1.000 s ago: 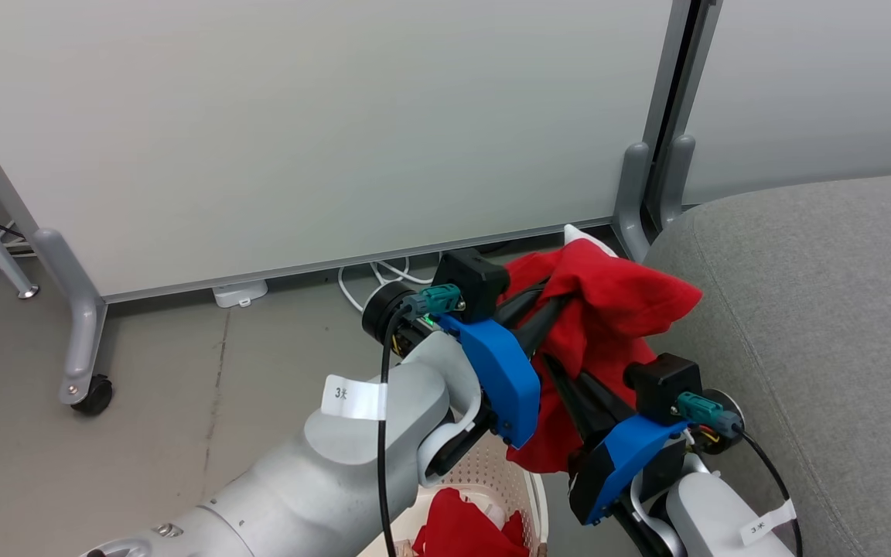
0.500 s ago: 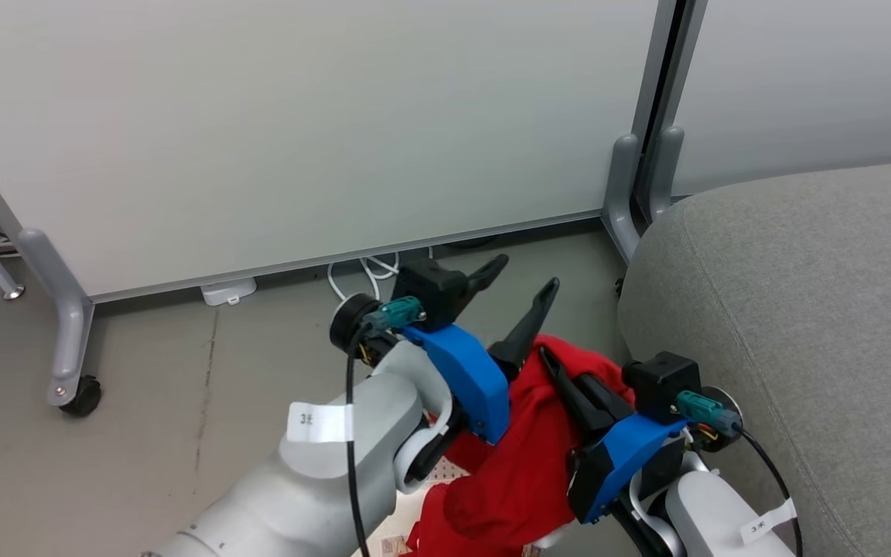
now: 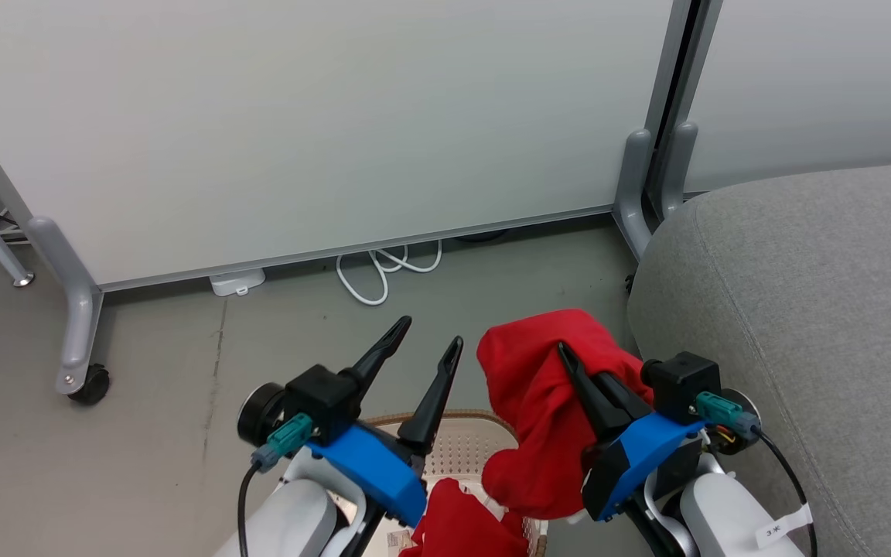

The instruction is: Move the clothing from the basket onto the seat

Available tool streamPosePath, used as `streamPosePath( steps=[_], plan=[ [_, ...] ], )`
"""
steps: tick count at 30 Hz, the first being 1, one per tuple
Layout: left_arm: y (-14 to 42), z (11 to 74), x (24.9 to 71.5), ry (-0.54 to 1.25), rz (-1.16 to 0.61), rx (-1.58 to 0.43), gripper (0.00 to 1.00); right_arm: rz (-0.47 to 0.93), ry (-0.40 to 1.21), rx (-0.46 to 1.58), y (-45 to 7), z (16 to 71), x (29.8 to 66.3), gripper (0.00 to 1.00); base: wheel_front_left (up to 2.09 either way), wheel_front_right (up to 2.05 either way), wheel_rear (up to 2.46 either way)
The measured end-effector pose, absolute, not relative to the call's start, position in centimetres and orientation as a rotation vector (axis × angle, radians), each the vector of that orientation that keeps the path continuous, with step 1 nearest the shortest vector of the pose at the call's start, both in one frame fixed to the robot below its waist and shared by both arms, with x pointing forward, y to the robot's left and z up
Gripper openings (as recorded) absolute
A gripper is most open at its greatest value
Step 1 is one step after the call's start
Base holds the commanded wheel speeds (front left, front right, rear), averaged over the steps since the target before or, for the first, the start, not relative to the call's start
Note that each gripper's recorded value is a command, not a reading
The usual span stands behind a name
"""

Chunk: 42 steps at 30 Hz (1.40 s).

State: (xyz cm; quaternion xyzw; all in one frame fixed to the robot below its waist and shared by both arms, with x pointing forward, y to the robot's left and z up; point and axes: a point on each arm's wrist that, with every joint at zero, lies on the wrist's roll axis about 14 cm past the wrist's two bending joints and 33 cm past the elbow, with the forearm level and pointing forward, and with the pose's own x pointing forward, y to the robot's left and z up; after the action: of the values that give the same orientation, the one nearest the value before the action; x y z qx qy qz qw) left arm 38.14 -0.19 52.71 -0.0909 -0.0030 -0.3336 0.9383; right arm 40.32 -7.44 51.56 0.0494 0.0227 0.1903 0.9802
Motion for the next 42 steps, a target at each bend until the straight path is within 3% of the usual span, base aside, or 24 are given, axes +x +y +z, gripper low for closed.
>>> streamPosePath(
  steps=[21,42],
  plan=[
    [5.1,50.3,35.5,-0.024,-0.485,-0.191,1.00,0.369,0.053,0.102,-7.9,51.4,40.0,0.00,0.00,0.00,0.00],
    [2.9,48.6,35.9,0.033,-0.552,-0.181,1.00,0.278,0.055,0.113,-11.2,51.1,39.2,0.00,0.00,0.00,0.00]
  ],
)
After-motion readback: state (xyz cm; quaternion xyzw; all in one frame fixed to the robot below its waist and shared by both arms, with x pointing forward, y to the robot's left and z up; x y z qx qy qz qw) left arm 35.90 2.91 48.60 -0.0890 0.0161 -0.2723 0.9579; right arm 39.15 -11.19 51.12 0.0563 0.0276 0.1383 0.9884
